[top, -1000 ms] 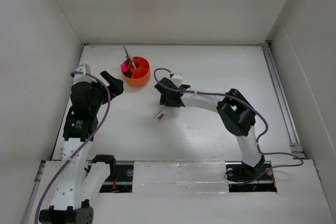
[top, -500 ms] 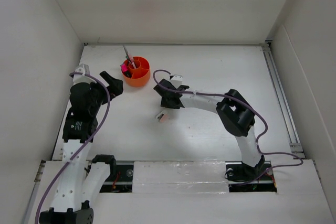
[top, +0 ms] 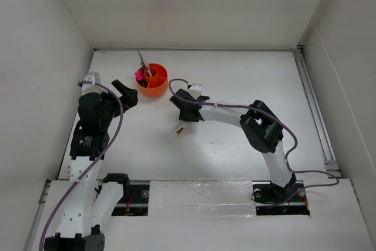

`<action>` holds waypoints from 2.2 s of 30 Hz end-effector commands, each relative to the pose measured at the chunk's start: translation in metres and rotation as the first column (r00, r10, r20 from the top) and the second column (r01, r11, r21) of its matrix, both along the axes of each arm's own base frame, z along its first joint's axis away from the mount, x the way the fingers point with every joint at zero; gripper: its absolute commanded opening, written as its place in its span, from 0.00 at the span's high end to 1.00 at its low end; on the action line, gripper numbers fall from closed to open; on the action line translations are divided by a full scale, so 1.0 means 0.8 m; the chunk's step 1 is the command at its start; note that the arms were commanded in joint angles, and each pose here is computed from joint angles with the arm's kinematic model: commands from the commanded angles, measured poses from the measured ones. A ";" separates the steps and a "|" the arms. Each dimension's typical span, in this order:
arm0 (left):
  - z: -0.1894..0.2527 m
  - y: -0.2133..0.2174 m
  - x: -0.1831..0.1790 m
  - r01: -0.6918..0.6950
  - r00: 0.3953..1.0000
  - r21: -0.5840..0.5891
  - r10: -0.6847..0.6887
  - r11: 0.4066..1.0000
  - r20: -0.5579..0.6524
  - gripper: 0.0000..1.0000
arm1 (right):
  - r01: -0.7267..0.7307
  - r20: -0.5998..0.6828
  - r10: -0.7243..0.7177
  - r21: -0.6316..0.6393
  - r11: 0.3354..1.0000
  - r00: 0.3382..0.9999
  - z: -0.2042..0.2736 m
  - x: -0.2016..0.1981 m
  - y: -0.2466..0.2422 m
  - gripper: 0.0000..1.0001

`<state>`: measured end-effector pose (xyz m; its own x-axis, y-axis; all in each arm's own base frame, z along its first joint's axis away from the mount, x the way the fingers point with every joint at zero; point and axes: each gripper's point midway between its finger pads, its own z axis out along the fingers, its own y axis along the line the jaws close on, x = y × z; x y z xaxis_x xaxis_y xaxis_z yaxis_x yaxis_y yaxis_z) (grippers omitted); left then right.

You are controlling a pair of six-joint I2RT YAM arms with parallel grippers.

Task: Sort the stationery into containers
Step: Pick up the stationery from the center of the board.

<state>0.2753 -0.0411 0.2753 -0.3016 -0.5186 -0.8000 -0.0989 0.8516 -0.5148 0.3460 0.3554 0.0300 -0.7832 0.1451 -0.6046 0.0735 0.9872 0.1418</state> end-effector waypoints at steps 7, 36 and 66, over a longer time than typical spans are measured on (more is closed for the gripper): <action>0.009 0.002 0.000 0.000 0.999 0.010 0.000 1.000 0.032 0.00 | -0.026 -0.043 0.025 -0.011 1.000 0.999 -0.025 -0.001 0.003 0.71; -0.025 -0.128 -0.016 0.610 0.789 -0.156 -0.615 0.777 0.024 0.00 | -0.785 0.699 0.525 0.087 0.613 0.486 0.294 -0.111 0.093 1.00; -0.033 -0.141 -0.020 0.663 0.740 -0.199 -0.672 0.722 0.028 0.43 | -0.794 0.827 0.414 0.062 0.605 0.381 0.355 -0.119 0.105 1.00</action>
<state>0.2606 -0.1496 0.2422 -0.6794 -0.3234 -0.6586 0.3758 0.6176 -0.6909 0.2564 0.4356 0.2640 -0.2191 0.0539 -0.9742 -0.8017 0.5591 0.2113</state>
